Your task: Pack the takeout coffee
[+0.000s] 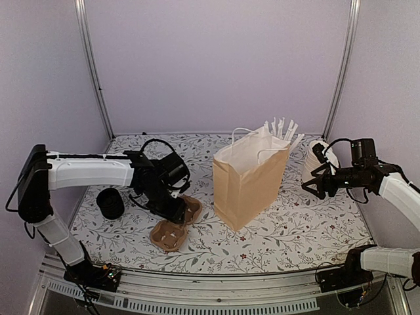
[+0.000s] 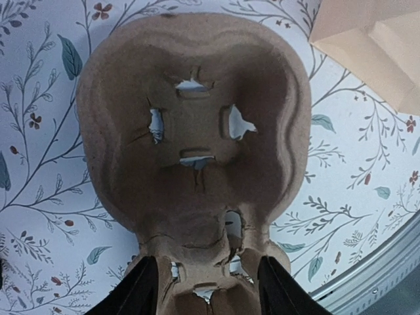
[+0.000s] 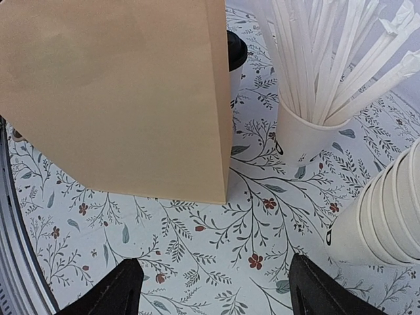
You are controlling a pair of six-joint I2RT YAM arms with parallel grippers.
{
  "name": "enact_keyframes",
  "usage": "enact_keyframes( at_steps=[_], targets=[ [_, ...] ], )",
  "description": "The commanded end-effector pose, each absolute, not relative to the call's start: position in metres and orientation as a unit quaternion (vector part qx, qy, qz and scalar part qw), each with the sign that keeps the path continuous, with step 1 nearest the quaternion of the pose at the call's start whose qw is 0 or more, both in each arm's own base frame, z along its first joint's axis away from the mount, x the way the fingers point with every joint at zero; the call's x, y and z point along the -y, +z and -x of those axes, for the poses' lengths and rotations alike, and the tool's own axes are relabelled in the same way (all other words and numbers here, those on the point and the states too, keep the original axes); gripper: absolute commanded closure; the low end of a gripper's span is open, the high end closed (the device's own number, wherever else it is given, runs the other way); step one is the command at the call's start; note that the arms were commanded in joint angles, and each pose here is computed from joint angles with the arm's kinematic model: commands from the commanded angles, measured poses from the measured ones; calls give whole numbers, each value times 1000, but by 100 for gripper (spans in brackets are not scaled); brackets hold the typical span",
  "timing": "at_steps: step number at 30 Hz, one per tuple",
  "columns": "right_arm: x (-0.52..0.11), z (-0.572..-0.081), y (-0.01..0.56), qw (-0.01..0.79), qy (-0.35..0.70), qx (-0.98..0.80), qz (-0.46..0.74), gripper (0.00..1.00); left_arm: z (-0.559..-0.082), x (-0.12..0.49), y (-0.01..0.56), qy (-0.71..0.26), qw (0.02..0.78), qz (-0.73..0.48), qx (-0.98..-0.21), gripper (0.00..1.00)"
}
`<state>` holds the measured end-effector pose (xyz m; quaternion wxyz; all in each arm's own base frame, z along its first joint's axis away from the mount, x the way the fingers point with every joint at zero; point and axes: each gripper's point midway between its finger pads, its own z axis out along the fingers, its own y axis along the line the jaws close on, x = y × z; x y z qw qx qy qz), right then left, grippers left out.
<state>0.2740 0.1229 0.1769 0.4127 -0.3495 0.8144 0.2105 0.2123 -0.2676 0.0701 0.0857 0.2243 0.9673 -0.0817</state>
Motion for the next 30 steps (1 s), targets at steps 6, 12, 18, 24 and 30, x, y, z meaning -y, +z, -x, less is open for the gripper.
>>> enact_keyframes(
  at_steps=[6, 12, 18, 24, 30],
  targets=[
    [-124, -271, 175, 411, 216, -812, 354, 20, -221, 266, 56, -57, 96, -219, -969, 52],
    [-124, -271, 174, 408, 217, -813, 354, 20, -217, 266, 43, -50, 77, -224, -970, 57],
    [-124, -271, 174, 409, 216, -813, 354, 20, -214, 264, 39, -45, 70, -223, -971, 58],
    [-124, -271, 174, 410, 215, -813, 354, 20, -213, 261, 36, -36, 71, -221, -972, 65],
    [-124, -271, 174, 409, 216, -813, 353, 20, -211, 261, 29, -31, 65, -221, -973, 69]
  ],
)
